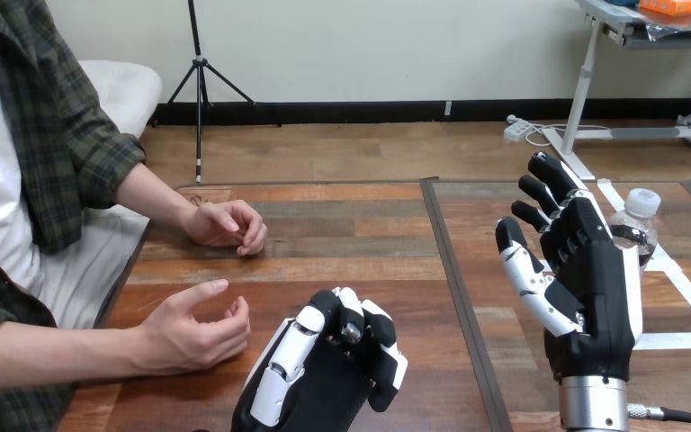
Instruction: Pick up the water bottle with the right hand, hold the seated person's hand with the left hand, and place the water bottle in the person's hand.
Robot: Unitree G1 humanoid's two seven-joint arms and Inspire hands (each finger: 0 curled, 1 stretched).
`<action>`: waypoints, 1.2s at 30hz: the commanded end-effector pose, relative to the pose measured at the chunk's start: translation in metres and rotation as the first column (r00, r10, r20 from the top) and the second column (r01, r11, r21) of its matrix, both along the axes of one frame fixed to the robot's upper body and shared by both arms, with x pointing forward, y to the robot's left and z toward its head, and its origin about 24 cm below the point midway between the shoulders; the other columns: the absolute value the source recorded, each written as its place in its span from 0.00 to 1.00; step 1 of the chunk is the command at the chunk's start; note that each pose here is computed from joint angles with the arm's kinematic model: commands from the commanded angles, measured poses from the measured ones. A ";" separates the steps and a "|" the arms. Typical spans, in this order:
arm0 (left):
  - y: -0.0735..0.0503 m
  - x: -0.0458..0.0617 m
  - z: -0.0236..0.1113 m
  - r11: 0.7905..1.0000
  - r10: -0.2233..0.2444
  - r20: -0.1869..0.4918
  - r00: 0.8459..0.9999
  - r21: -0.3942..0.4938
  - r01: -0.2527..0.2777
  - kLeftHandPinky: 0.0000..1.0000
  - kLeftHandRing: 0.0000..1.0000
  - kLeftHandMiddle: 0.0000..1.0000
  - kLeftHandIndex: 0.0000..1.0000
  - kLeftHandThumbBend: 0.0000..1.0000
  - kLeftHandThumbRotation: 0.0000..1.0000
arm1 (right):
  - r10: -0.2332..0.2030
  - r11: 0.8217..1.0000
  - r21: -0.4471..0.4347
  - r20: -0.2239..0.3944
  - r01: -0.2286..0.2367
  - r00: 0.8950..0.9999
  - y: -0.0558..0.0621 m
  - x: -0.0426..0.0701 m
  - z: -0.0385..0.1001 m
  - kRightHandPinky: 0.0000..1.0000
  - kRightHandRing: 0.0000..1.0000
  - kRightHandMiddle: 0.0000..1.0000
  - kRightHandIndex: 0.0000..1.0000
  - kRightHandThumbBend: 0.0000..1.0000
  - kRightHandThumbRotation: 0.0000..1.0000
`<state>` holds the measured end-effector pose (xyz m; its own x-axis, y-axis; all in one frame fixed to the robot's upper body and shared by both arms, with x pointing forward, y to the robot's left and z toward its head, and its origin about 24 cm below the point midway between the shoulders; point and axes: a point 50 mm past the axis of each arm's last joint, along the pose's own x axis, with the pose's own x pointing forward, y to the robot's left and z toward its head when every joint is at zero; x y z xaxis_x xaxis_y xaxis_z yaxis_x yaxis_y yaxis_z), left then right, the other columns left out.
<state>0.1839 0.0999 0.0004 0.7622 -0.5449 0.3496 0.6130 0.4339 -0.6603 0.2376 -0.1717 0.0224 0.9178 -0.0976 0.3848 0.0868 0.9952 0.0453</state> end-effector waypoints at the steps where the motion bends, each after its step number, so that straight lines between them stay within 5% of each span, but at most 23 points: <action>1: -0.017 0.007 0.014 0.996 0.018 0.050 0.999 -0.090 -0.014 0.10 0.31 0.48 0.36 0.00 0.58 | 0.021 0.999 -0.030 0.130 -0.017 0.991 0.002 0.015 0.026 0.83 0.89 0.89 0.84 0.46 0.14; 10: -0.016 0.008 0.013 0.996 0.014 0.059 0.998 -0.086 -0.009 0.11 0.32 0.49 0.37 0.00 0.58 | -0.018 0.996 -0.082 0.186 0.033 0.982 -0.005 0.013 0.034 0.82 0.89 0.90 0.84 0.51 0.10; 17: -0.017 0.008 0.014 0.996 0.013 0.052 0.999 -0.087 -0.008 0.12 0.33 0.49 0.37 0.00 0.58 | -0.078 0.984 -0.134 0.249 0.114 0.965 -0.012 0.014 0.042 0.79 0.87 0.88 0.83 0.57 0.09; 26: -0.017 0.008 0.014 0.996 0.007 0.048 0.999 -0.089 -0.003 0.14 0.35 0.51 0.40 0.00 0.57 | -0.148 0.960 -0.190 0.280 0.206 0.949 -0.023 0.018 0.046 0.77 0.85 0.87 0.83 0.63 0.19; 36: -0.017 0.008 0.013 0.997 0.014 0.065 0.998 -0.082 -0.009 0.15 0.39 0.55 0.47 0.00 0.58 | -0.227 0.933 -0.209 0.285 0.292 0.931 -0.033 0.025 0.048 0.86 0.93 0.93 0.89 0.71 0.30</action>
<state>0.1839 0.0997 0.0003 0.7622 -0.5456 0.3482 0.6124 0.4336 -0.6611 0.2463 -0.2017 0.0496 0.7981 -0.1875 0.5726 0.3276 0.9326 -0.1512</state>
